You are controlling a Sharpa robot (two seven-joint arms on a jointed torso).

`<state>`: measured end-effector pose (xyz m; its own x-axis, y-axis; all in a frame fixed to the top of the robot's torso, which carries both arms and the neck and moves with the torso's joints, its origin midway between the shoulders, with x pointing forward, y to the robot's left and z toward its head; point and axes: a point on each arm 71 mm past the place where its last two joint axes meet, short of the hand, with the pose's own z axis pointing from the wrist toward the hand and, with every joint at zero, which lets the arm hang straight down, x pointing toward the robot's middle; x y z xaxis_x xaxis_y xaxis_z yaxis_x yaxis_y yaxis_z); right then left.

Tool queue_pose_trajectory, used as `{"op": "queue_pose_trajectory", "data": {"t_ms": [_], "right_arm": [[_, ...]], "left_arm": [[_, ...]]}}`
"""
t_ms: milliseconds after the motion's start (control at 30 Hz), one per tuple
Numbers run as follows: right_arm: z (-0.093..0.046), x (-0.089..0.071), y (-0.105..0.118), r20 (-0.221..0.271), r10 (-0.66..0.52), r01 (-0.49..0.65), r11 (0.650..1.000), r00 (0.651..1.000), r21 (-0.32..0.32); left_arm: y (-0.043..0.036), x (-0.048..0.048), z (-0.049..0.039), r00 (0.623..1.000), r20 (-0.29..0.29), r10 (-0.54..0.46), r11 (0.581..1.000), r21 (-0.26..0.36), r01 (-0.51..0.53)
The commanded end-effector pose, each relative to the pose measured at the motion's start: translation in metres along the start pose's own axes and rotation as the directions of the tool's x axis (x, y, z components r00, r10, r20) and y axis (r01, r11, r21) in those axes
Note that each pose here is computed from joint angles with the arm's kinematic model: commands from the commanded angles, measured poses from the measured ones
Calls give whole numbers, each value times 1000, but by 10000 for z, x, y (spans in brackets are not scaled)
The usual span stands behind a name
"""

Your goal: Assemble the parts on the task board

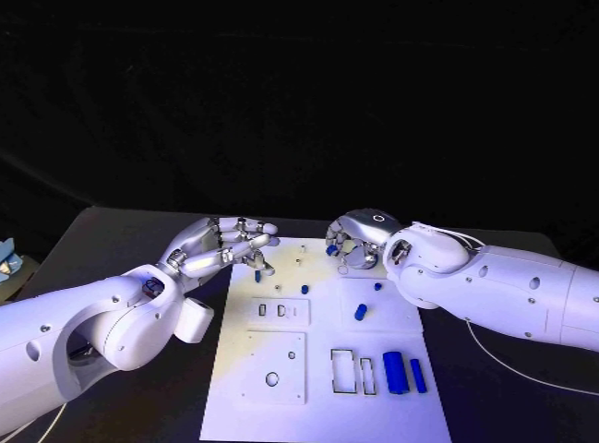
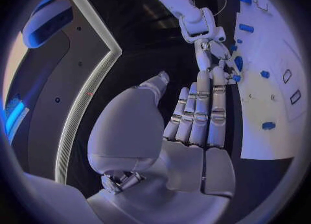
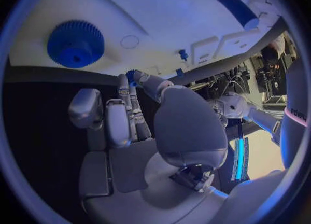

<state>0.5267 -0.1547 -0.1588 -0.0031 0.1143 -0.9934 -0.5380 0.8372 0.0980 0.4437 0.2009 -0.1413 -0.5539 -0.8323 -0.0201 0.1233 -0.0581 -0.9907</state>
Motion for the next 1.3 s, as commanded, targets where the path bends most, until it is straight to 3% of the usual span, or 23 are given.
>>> {"op": "queue_pose_trajectory", "data": {"t_ms": [33,567,1300], "right_arm": [[48,-59,-4,70,-6,5,1000,998,14],[226,-52,186,73,10,-8,1000,997,-25],[325,-5,270,49,15,-13,999,999,-36]], "left_arm": [[-16,15,8,1000,-22,-3,1000,9,3],[-38,-10,22,1000,-18,3,1000,14,-2],[-59,-7,43,1000,-21,5,1000,18,-4]]}}
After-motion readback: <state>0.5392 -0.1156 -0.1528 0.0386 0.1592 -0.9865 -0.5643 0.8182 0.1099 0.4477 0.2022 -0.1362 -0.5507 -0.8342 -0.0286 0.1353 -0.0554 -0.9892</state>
